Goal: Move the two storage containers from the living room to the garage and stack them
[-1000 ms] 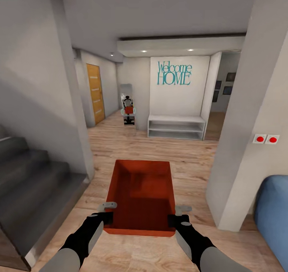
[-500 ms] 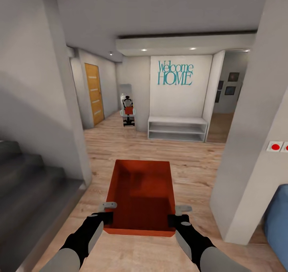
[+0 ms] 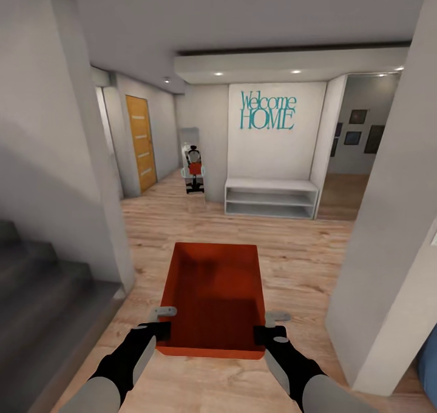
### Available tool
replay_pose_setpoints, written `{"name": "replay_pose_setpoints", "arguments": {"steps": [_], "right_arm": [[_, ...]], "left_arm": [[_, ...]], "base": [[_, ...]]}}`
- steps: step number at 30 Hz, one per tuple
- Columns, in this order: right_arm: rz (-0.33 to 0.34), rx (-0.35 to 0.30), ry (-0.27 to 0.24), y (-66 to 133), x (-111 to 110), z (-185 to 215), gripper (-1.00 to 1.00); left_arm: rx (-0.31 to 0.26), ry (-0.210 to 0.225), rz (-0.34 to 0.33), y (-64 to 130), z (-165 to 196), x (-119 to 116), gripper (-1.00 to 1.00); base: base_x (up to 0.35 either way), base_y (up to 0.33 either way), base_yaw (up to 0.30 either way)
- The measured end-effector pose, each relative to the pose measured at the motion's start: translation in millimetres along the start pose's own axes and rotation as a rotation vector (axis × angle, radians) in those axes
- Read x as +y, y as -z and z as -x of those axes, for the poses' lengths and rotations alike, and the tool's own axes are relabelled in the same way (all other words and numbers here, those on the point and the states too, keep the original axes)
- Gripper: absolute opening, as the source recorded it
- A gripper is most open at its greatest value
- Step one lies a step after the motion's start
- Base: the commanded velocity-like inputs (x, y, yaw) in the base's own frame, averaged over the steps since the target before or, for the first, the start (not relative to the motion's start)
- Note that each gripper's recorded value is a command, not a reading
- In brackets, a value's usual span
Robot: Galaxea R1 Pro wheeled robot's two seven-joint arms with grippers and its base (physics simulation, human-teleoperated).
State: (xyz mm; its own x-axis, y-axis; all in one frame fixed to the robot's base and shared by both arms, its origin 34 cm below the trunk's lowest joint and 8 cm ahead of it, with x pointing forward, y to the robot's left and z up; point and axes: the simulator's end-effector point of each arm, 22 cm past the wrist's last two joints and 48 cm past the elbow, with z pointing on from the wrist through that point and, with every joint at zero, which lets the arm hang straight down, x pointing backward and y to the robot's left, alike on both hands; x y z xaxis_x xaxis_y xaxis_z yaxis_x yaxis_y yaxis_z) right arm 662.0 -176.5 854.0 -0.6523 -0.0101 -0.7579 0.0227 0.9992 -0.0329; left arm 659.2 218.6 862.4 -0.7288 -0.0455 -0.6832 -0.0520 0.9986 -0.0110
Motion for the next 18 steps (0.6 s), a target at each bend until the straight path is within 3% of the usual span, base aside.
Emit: {"name": "replay_pose_setpoints", "arguments": {"steps": [18], "right_arm": [[0.000, -0.001, -0.001, 0.0, 0.0, 0.0, -1.00]], "left_arm": [[-0.001, -0.001, 0.000, 0.0, 0.3, -0.1, -1.00]], "base": [[0.323, 0.000, 0.000]]}}
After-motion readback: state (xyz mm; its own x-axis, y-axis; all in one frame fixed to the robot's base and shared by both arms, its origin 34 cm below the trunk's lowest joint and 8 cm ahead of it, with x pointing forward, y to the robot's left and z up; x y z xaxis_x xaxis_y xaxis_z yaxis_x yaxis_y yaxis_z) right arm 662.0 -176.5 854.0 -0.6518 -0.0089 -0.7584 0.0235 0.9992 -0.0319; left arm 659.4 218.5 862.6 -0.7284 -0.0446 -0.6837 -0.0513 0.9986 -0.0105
